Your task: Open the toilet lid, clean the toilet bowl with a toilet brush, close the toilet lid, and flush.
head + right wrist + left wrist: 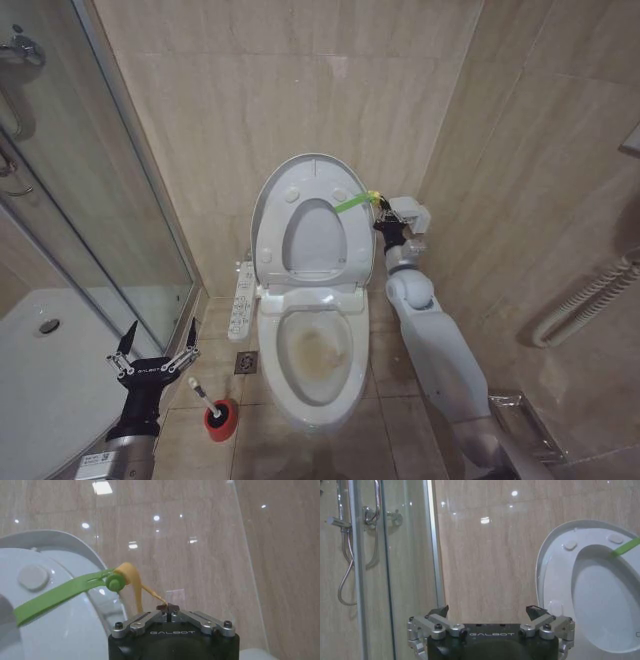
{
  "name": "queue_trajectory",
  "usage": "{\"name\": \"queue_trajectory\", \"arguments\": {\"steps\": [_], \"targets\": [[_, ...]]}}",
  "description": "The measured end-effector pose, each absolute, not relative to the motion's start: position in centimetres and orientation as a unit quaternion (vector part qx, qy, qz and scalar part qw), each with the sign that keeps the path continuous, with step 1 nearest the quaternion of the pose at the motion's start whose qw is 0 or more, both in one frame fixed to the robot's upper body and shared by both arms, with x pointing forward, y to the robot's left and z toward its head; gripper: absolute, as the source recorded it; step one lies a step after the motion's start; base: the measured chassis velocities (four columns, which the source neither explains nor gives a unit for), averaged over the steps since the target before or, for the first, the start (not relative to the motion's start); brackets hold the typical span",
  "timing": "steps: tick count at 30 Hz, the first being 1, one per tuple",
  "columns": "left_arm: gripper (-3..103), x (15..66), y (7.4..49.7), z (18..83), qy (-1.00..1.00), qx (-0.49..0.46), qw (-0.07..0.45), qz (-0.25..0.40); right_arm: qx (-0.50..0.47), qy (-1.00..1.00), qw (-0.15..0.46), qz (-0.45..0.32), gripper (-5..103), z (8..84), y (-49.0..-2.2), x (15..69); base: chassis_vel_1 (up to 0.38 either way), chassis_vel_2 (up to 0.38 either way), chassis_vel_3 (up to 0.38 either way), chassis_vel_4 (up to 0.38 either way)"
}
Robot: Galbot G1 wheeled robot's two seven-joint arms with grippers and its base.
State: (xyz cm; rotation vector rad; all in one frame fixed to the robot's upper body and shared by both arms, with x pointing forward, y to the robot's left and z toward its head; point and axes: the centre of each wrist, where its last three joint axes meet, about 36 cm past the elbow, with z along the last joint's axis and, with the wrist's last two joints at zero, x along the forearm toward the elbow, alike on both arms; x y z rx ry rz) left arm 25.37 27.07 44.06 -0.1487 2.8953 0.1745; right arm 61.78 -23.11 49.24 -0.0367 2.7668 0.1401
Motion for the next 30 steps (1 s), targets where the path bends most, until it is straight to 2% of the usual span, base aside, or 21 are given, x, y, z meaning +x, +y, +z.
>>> {"name": "queue_trajectory", "arguments": {"steps": [14, 25, 26, 30], "targets": [[100, 25.4, 27.1, 44.1, 0.990, -0.051, 0.118, 0.060, -0.015, 0.980, 0.196, 0.038, 1, 52.2, -22.2, 65.3, 0.000, 0.000, 0.000, 0.000], [100, 25.4, 27.1, 44.1, 0.990, -0.051, 0.118, 0.060, -0.025, 0.981, 0.185, 0.050, 1, 51.7, -22.9, 62.0, 0.000, 0.000, 0.000, 0.000], [100, 25.4, 27.1, 44.1, 0.990, -0.051, 0.118, 0.060, -0.030, 0.981, 0.184, 0.057, 13, 51.8, -23.0, 60.9, 0.000, 0.000, 0.000, 0.000], [100, 25.4, 27.1, 44.1, 0.990, -0.051, 0.118, 0.060, -0.033, 0.980, 0.179, 0.075, 13, 52.5, -23.2, 58.8, 0.000, 0.000, 0.000, 0.000]]}}
